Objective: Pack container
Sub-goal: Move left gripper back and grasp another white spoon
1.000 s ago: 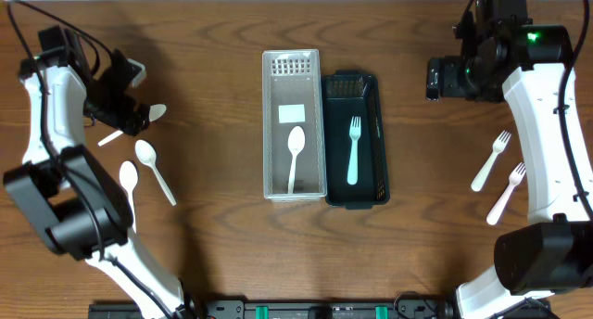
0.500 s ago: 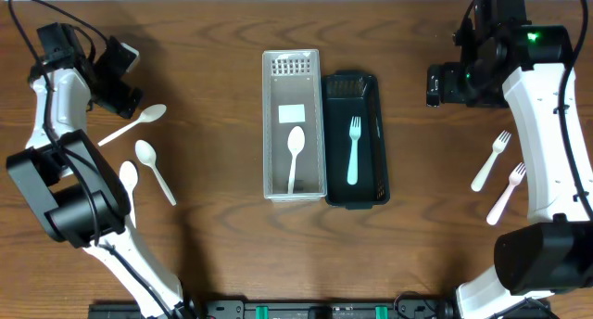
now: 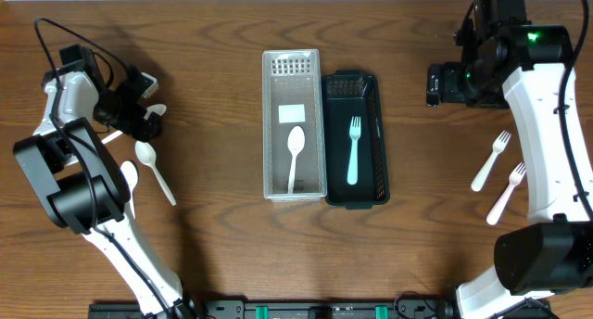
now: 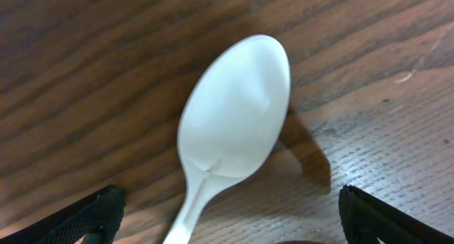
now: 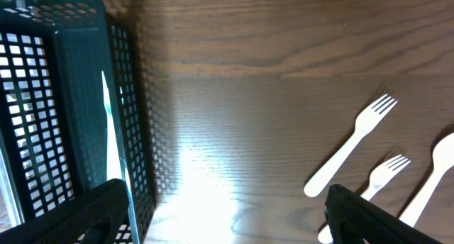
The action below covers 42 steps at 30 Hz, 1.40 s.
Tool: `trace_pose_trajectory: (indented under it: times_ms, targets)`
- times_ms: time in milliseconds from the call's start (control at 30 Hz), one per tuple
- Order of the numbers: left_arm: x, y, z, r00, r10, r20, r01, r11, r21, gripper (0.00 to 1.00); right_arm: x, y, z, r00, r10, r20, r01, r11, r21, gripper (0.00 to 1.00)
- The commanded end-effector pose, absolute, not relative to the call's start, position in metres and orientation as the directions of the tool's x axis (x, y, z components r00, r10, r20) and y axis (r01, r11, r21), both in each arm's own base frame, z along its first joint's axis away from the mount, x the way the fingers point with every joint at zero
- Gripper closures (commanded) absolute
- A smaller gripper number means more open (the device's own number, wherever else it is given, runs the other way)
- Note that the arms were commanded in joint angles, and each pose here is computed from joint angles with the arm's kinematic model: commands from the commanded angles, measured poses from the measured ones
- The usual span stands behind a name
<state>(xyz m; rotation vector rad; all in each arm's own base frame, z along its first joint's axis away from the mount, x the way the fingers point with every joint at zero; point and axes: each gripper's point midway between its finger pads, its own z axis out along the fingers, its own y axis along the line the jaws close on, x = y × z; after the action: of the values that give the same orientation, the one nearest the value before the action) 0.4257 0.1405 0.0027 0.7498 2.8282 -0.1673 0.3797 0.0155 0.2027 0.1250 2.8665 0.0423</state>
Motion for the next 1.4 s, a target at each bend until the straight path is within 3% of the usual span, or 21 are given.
trace_pose_trajectory:
  times_ms: [0,400,833,1067,1233,1367]
  targets:
    - [0.422,0.135,-0.004,-0.844,0.483,-0.231,0.514,0.853,-0.092,0.02,0.380,0.010,0.203,-0.957,0.121,-0.263,0.113,0.993,0.043,0.08]
    - [0.407,0.154,-0.009,-0.874,0.473,-0.107,0.480,0.877,-0.038,0.02,0.373,0.010,0.202,-0.964,0.120,-0.236,0.114,0.993,0.039,0.08]
    - [0.409,0.150,-0.008,-0.870,0.478,-0.118,0.485,0.873,-0.040,0.01,0.370,0.010,0.201,-0.967,0.120,-0.224,0.114,0.993,0.037,0.08]
    - [0.409,0.150,-0.008,-0.871,0.478,-0.117,0.485,0.874,-0.041,0.27,0.369,0.010,0.201,-0.968,0.120,-0.221,0.114,0.993,0.037,0.08]
    - [0.409,0.150,-0.008,-0.870,0.478,-0.117,0.485,0.873,-0.041,0.40,0.369,0.010,0.201,-0.968,0.120,-0.220,0.114,0.993,0.037,0.08]
    - [0.409,0.150,-0.008,-0.870,0.478,-0.117,0.485,0.873,-0.041,0.62,0.368,0.010,0.201,-0.969,0.120,-0.217,0.115,0.993,0.036,0.08]
